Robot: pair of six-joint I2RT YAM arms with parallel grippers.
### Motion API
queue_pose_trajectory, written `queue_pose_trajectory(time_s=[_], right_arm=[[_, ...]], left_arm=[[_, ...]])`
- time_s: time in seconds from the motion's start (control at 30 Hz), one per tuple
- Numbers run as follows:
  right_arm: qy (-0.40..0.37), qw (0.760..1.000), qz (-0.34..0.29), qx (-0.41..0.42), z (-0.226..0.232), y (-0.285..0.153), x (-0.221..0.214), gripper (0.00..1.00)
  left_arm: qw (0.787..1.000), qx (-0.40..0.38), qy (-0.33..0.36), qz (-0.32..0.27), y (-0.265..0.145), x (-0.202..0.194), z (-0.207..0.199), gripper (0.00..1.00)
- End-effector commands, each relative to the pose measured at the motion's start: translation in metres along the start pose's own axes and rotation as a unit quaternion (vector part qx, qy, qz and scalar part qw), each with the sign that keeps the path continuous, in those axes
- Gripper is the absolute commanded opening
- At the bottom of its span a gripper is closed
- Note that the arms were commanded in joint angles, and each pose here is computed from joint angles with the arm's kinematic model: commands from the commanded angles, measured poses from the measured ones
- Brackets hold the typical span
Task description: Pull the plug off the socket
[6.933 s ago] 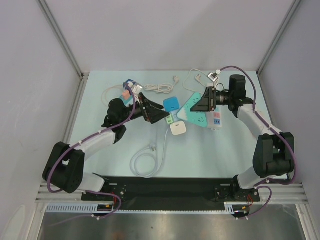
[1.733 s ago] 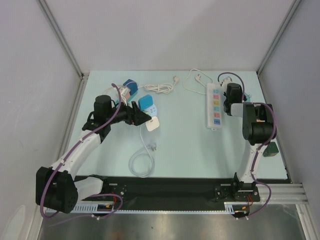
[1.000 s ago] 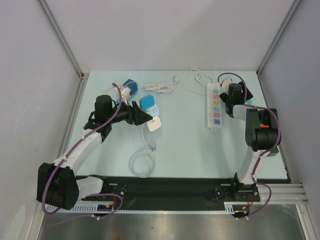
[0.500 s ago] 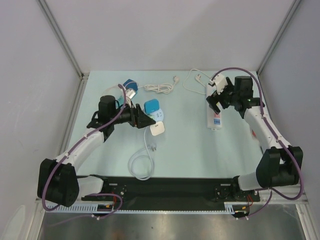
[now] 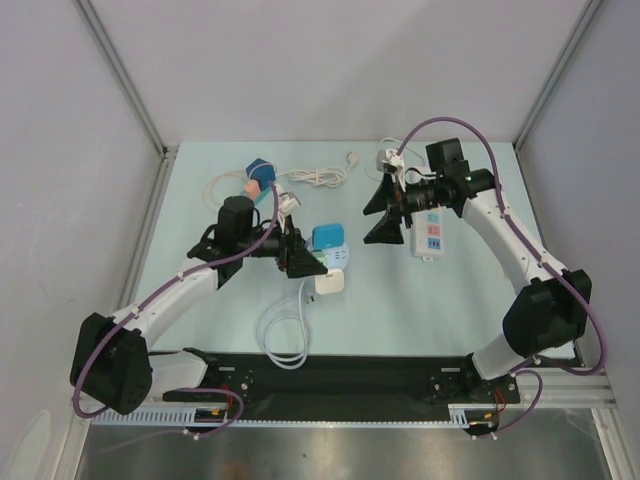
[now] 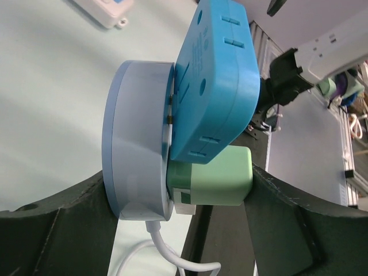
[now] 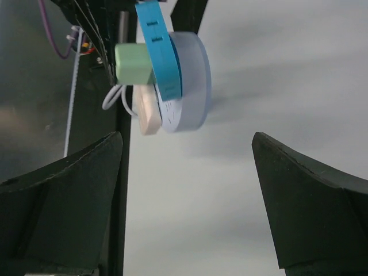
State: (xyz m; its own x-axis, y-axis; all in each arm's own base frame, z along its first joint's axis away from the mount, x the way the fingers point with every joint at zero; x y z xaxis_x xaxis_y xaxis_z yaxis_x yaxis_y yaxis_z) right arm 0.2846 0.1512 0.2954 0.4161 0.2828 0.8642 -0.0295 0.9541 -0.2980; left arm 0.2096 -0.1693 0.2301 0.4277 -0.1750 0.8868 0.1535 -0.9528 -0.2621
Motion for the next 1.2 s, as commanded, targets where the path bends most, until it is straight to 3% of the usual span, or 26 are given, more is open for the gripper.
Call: queue_pose_trajectory(time_s=[0.0, 0.3, 0.5, 0.7, 0.8, 0.83, 0.9, 0.93, 1.17], right_arm=[[0.009, 0.997, -0.012, 0.076, 0.019, 0.011, 0.016, 0.99], [-0.036, 0.993, 0.025, 0.113, 0.048, 0.046, 0.023, 0.98], [-0.031, 0.993, 0.043, 0.103, 0.054, 0.059, 0.026, 0.90], [-0.030, 0.995, 0.067, 0.063, 0.056, 0.074, 0.026, 0.65], [-0.021, 0.996, 0.074, 0.042, 0.053, 0.079, 0.026, 0.47], [-0.020, 0.996, 0.074, 0.038, 0.052, 0.079, 0.028, 0.30], [-0.015, 0.997, 0.072, 0.027, 0.051, 0.079, 0.030, 0.15], [-0.018, 0.997, 0.072, 0.024, 0.051, 0.079, 0.031, 0.00], [-0.004, 0.997, 0.049, 0.059, 0.068, 0.062, 0.050, 0.00]], left_arm=[[0.994, -0.060, 0.087, -0.031, -0.002, 0.027, -0.018, 0.00], [0.992, -0.093, 0.087, -0.026, 0.002, 0.024, -0.025, 0.00], [0.991, -0.094, 0.087, -0.026, 0.003, 0.024, -0.026, 0.00], [0.992, -0.088, 0.088, -0.029, 0.002, 0.025, -0.026, 0.00], [0.992, -0.085, 0.090, -0.031, 0.002, 0.025, -0.026, 0.00], [0.992, -0.082, 0.091, -0.032, 0.002, 0.026, -0.026, 0.00], [0.992, -0.077, 0.090, -0.032, 0.002, 0.026, -0.025, 0.00], [0.993, -0.076, 0.089, -0.031, 0.002, 0.025, -0.025, 0.00], [0.998, 0.006, 0.054, -0.027, 0.001, 0.022, -0.005, 0.00]])
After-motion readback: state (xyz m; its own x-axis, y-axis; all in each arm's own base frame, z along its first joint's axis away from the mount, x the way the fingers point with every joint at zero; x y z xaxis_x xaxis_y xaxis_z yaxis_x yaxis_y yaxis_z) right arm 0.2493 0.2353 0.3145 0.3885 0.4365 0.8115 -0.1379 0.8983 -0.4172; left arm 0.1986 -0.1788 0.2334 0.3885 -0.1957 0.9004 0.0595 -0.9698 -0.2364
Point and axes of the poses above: each gripper's point midway between its finger pads, its own y axis out along the fingers, its own z axis along the line the jaws close on, x = y × z, the point moved 10 cm from there along -y, back along the fingers, and after that the axes turned 12 degrees about y, right-handed, at the moved point
